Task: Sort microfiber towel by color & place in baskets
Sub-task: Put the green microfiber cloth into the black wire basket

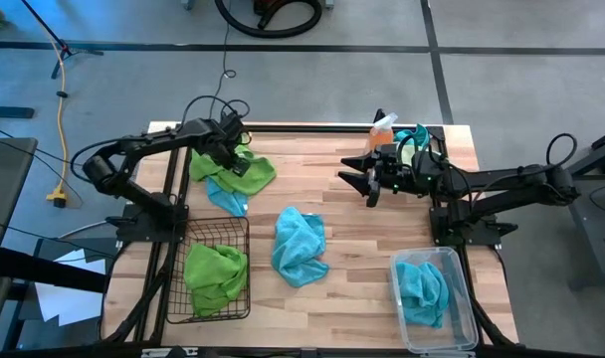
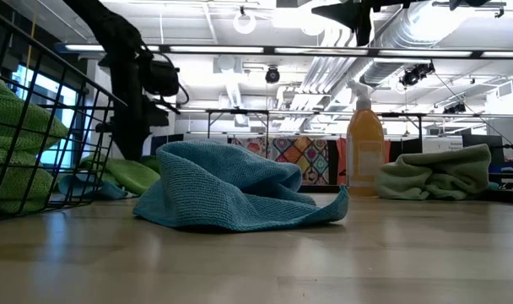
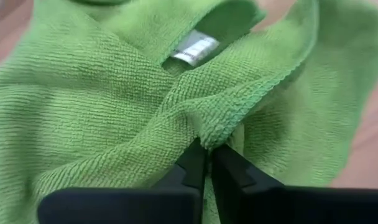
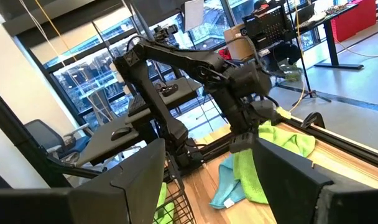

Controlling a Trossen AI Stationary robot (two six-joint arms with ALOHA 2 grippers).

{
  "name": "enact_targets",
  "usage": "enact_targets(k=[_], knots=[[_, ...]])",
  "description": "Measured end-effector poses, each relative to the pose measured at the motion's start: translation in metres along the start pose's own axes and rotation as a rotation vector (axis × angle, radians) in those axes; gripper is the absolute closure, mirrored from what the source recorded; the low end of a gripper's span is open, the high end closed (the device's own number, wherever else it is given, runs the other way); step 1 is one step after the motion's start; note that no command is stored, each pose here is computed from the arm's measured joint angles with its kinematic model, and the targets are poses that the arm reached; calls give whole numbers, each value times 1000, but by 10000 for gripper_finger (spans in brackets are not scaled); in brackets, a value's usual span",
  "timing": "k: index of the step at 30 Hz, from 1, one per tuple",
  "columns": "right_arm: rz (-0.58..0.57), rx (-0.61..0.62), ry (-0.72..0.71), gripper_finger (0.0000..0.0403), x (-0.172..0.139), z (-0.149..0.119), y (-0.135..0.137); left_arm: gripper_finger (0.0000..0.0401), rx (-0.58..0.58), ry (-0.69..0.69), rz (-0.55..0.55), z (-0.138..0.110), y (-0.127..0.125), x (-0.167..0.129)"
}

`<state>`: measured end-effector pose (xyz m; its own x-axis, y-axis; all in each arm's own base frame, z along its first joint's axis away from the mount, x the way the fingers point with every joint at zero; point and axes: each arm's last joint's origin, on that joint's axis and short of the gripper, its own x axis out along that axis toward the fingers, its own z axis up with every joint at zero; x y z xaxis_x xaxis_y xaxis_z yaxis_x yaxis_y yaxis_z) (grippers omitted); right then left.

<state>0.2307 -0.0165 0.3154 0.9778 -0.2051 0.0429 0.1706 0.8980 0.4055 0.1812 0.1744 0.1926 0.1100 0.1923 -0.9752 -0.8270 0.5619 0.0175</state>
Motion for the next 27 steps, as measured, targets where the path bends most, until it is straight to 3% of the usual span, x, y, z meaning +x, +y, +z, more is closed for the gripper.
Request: enact_targets(k=[5,13,21,27], knots=[[0,0,0,162,0,0,0,400,-11,-136,-29,-3,3,-36],[0,-19,0,162,0,0,0,400,-24,-474,-98,-3,9,-125],[-1,-20,0,162,0,0,0,401,33,-788,-168,-10,14,-209],[-1,-29,1,162,0,0,0,401,134,-1005,-203,-24,10,-250]])
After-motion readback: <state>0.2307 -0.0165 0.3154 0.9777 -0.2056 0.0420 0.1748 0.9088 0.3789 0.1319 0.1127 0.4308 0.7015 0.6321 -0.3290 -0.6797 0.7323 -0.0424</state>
